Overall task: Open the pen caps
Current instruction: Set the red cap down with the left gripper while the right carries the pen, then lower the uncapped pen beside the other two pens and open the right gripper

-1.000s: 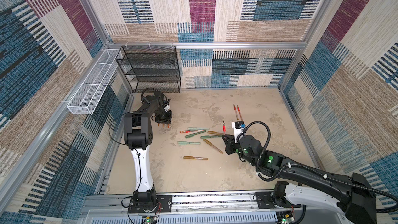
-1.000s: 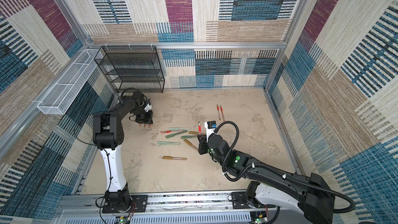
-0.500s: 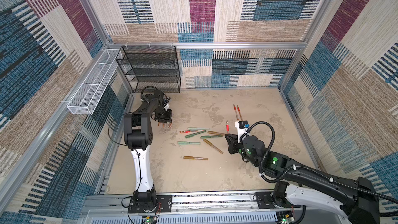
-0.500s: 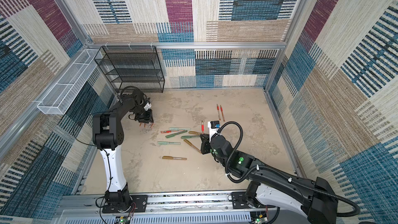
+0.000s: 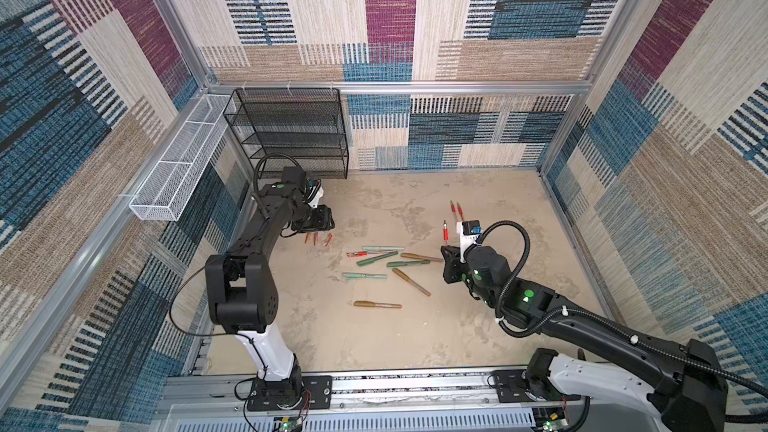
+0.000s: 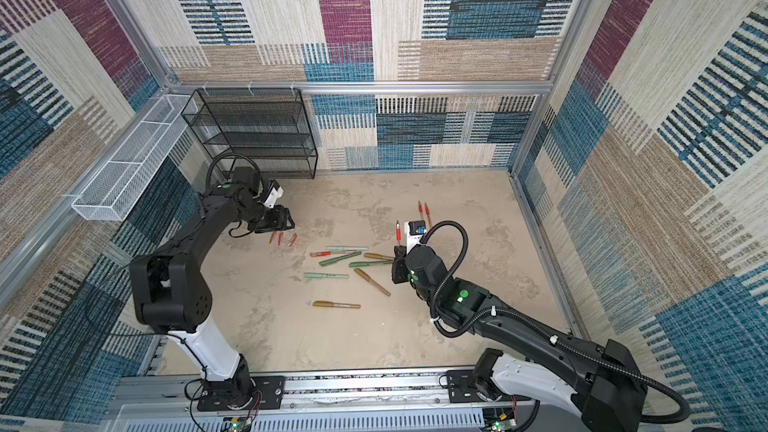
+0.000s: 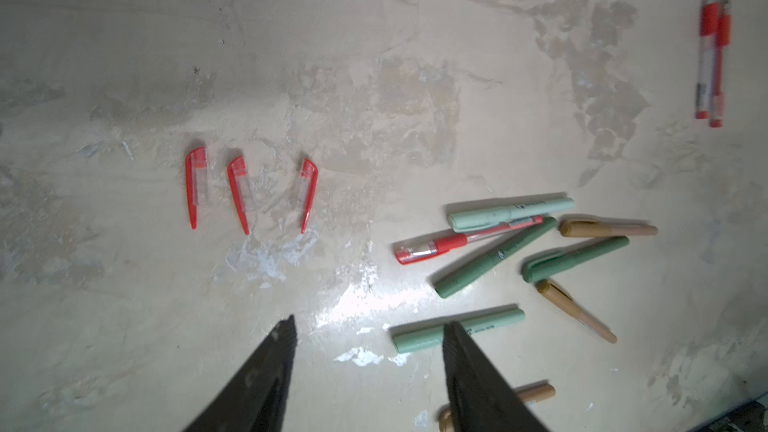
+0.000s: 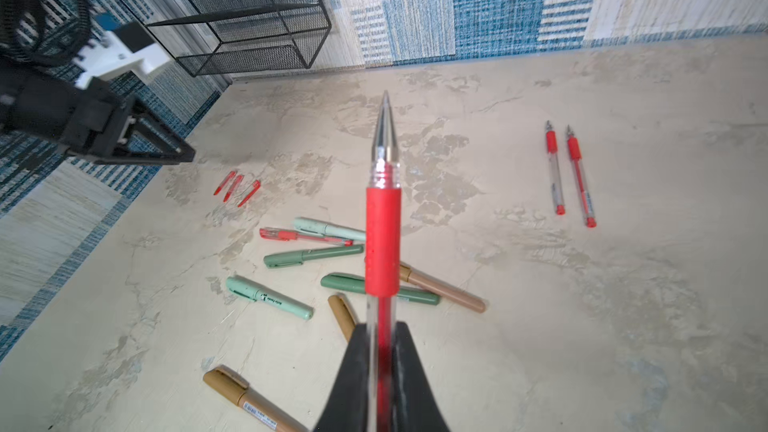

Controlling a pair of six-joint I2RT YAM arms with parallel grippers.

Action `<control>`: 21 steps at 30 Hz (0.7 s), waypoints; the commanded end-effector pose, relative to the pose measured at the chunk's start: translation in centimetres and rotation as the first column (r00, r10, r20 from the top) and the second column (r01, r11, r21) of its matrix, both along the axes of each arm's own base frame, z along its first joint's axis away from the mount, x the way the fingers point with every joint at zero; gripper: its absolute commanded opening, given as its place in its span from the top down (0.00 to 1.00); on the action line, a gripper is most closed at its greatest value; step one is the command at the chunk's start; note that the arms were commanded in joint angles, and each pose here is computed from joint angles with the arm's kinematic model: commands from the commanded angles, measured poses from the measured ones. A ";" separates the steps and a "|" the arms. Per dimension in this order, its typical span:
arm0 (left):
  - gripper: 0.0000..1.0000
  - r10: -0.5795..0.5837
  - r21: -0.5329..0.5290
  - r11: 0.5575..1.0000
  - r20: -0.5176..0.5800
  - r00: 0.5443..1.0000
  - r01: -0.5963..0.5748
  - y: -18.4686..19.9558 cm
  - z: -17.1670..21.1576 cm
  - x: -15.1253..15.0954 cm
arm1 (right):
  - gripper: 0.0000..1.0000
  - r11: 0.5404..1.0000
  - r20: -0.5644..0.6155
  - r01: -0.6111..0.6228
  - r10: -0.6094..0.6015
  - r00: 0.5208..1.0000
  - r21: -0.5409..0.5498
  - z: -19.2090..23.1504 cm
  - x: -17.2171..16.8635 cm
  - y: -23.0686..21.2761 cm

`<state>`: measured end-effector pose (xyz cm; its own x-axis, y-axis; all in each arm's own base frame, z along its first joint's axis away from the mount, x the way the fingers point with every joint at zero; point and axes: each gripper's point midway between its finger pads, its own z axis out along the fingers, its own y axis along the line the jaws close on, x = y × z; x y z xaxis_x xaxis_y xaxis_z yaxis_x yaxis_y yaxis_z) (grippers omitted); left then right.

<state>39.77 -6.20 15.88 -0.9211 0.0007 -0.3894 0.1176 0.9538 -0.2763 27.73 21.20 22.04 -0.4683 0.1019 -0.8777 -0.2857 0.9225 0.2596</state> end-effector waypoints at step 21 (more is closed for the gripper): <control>0.08 0.009 -0.120 0.992 0.455 0.890 0.051 -0.4 7.1 -8.5 | 1.00 0.981 -0.045 0.072 -0.082 0.996 -0.182 0.9 13.1 -7.4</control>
